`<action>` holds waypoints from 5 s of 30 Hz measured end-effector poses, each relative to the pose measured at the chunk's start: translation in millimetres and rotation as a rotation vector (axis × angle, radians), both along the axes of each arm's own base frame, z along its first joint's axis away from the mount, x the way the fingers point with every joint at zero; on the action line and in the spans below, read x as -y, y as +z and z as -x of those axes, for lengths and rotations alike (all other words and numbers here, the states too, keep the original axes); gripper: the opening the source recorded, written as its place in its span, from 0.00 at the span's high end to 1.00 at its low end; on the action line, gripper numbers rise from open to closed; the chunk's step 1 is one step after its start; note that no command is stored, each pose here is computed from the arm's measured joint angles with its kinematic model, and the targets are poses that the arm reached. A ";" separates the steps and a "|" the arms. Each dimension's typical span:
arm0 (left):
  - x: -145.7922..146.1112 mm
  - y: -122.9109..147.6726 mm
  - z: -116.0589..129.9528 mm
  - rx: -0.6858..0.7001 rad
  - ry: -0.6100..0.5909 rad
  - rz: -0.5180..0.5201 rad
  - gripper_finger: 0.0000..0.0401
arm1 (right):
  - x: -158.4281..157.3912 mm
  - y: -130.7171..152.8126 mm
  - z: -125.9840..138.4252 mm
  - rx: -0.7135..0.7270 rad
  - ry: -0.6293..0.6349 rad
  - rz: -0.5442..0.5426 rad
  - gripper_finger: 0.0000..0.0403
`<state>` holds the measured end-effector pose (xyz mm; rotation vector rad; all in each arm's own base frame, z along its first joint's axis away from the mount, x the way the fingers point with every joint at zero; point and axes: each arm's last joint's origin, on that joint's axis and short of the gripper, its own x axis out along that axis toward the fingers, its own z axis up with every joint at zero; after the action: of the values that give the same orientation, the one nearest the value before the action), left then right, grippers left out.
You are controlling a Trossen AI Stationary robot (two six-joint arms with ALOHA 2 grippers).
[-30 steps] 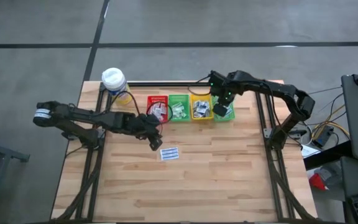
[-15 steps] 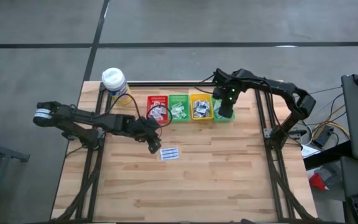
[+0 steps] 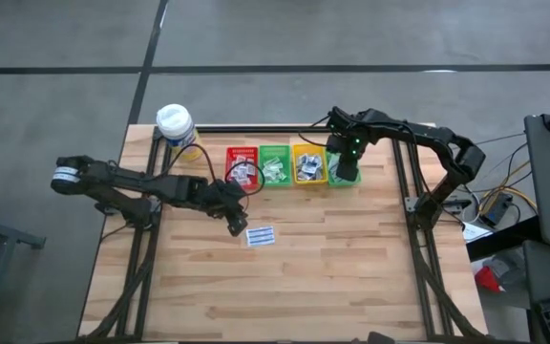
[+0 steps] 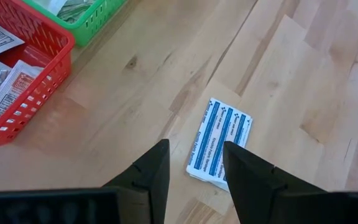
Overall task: Pick & Place First Aid Supplies
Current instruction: Put the blue fingertip bandage into the right green bin
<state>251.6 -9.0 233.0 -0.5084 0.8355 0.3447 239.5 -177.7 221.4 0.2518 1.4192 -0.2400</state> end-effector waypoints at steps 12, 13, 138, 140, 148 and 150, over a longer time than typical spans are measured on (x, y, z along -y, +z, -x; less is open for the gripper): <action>0.0 0.1 -0.1 0.001 -0.004 -0.002 0.65 | 10.5 7.6 2.6 -0.166 -0.034 0.272 0.61; 0.0 0.1 -0.1 0.001 -0.004 -0.002 0.65 | 11.3 9.5 2.2 -0.169 -0.038 0.286 0.60; 40.1 -29.6 114.4 0.081 -0.057 0.018 0.66 | -200.8 -46.6 -191.5 0.166 0.682 -0.234 0.84; 40.0 -29.7 114.4 0.080 -0.057 0.016 0.66 | -202.2 -40.5 -195.7 0.214 0.721 -0.214 0.83; 39.2 -29.7 114.5 0.084 -0.045 -0.008 0.66 | -205.8 -35.4 -207.0 0.317 0.819 -0.161 0.75; 39.2 -29.7 114.4 0.085 -0.044 -0.008 0.66 | -206.3 -38.2 -207.1 0.315 0.838 -0.158 0.73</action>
<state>137.1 -48.2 203.4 -0.4936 0.7620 0.2840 446.6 28.6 183.3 -0.1831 1.1229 0.5787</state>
